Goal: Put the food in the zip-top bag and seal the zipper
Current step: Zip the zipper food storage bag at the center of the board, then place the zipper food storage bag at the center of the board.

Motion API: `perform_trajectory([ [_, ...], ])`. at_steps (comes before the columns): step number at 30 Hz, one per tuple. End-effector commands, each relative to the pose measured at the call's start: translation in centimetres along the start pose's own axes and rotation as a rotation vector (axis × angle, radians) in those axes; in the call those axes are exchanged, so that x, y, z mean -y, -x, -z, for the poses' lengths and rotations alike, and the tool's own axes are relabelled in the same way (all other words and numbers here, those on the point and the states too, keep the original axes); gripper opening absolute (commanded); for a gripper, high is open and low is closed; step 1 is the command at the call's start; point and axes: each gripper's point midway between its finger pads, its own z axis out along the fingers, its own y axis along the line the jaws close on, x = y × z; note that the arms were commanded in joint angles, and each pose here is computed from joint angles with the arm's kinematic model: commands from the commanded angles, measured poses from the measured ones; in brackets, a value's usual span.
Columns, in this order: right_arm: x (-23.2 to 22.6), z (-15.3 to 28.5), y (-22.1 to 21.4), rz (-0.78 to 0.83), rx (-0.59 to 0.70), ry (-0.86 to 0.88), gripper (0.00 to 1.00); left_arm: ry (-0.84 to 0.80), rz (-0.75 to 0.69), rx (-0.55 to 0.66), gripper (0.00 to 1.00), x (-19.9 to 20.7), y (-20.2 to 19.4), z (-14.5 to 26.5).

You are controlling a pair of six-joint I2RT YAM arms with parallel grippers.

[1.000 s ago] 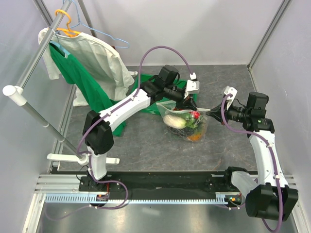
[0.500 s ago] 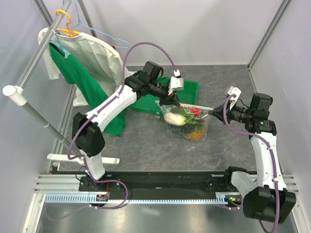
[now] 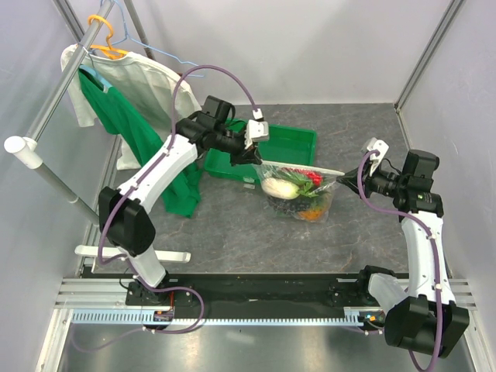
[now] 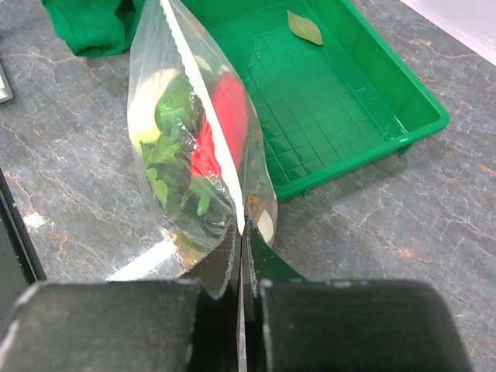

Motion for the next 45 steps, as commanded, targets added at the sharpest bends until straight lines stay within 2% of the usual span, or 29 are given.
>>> perform_trajectory([
  [1,0.8,0.6,1.4,0.079,0.022,-0.028,0.00,0.104,-0.045,-0.040,0.03,-1.1,-0.8,3.9],
  [12,0.3,0.8,1.7,0.091,0.025,-0.012,0.00,0.065,-0.043,-0.041,0.05,1.0,-1.2,4.8],
  [15,-1.0,0.9,2.0,0.110,0.036,0.039,0.00,0.019,-0.053,0.024,0.23,2.1,0.9,4.7],
  [16,-1.5,1.0,1.9,0.122,0.028,0.054,0.00,-0.003,-0.080,0.054,0.35,2.7,2.5,4.4],
  [19,-2.0,1.2,1.4,0.129,0.006,0.071,0.00,-0.037,-0.124,0.077,0.46,3.7,5.4,2.9],
  [22,-2.2,1.2,1.2,0.116,-0.003,0.078,0.00,-0.049,-0.134,0.084,0.52,4.4,7.6,1.4],
  [27,-2.7,1.4,1.4,0.129,0.007,0.086,0.00,-0.109,-0.128,0.060,0.57,5.6,7.6,-2.1],
  [28,-2.8,1.4,1.4,0.128,0.006,0.087,0.00,-0.115,-0.125,0.060,0.62,5.7,7.6,-2.6],
  [29,-2.9,1.4,1.4,0.132,0.007,0.088,0.00,-0.115,-0.125,0.058,0.63,5.7,7.6,-3.0],
  [39,-3.8,1.7,1.3,0.148,0.006,0.102,0.00,-0.120,-0.143,0.028,0.64,4.4,5.9,-6.4],
  [42,-3.9,1.7,1.3,0.142,0.007,0.103,0.00,-0.146,-0.133,0.030,0.60,4.8,5.6,-7.0],
  [44,-3.9,1.7,1.3,0.139,0.007,0.103,0.00,-0.158,-0.131,0.029,0.51,5.1,5.5,-7.4],
  [45,-3.9,1.7,1.3,0.138,0.007,0.103,0.00,-0.173,-0.130,0.038,0.43,5.5,5.7,-7.4],
])
